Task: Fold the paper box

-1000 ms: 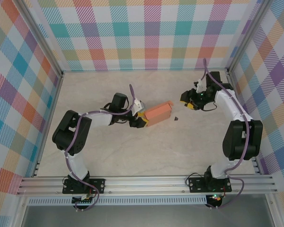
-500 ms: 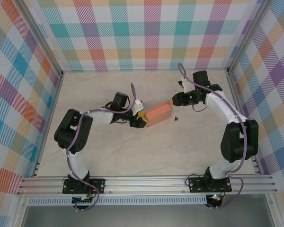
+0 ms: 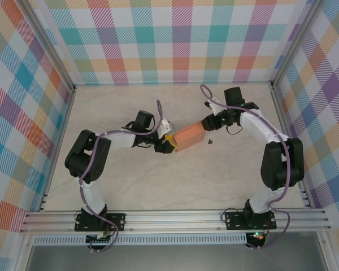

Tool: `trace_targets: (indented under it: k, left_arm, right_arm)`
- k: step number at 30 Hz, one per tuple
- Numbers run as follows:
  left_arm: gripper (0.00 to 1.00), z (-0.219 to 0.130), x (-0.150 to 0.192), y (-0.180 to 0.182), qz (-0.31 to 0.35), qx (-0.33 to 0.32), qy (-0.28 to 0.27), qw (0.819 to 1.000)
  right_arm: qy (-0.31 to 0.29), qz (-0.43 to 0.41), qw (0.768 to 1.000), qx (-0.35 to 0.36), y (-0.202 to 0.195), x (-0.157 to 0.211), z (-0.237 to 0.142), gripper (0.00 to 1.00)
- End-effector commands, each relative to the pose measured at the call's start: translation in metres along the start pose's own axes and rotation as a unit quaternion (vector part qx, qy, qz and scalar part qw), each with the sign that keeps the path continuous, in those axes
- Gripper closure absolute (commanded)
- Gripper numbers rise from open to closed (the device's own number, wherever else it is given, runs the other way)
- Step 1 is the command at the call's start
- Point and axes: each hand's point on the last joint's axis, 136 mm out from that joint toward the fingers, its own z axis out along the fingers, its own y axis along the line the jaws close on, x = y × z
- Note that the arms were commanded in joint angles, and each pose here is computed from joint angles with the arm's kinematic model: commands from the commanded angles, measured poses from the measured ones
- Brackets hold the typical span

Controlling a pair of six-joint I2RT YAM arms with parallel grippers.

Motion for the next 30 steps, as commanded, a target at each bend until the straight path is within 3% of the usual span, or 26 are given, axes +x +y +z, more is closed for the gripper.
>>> trace_targets:
  k: [1,4,15,22,30]
  left_arm:
    - [0.43,-0.002,-0.005,0.001,0.004,0.014,-0.007,1.000]
    - [0.42,-0.002,-0.005,0.003,0.005,0.009,-0.007,1.000]
    - [0.40,-0.014,-0.022,0.007,0.020,-0.028,-0.026,0.999]
    - [0.40,-0.007,-0.022,0.009,0.016,-0.044,-0.031,0.998]
    - [0.47,-0.006,-0.015,0.012,0.014,-0.059,-0.025,0.998]
  right_arm:
    - [-0.008,-0.028,1.000,-0.010,0.000,-0.011,0.005,0.62]
    - [-0.003,-0.026,1.000,-0.018,0.001,-0.014,0.006,0.71]
    - [-0.003,-0.011,1.000,-0.003,0.012,-0.009,0.003,0.87]
    - [0.028,0.005,0.999,0.030,0.027,0.009,0.015,0.89]
    - [0.014,0.059,0.996,0.071,0.018,0.019,0.011,0.89]
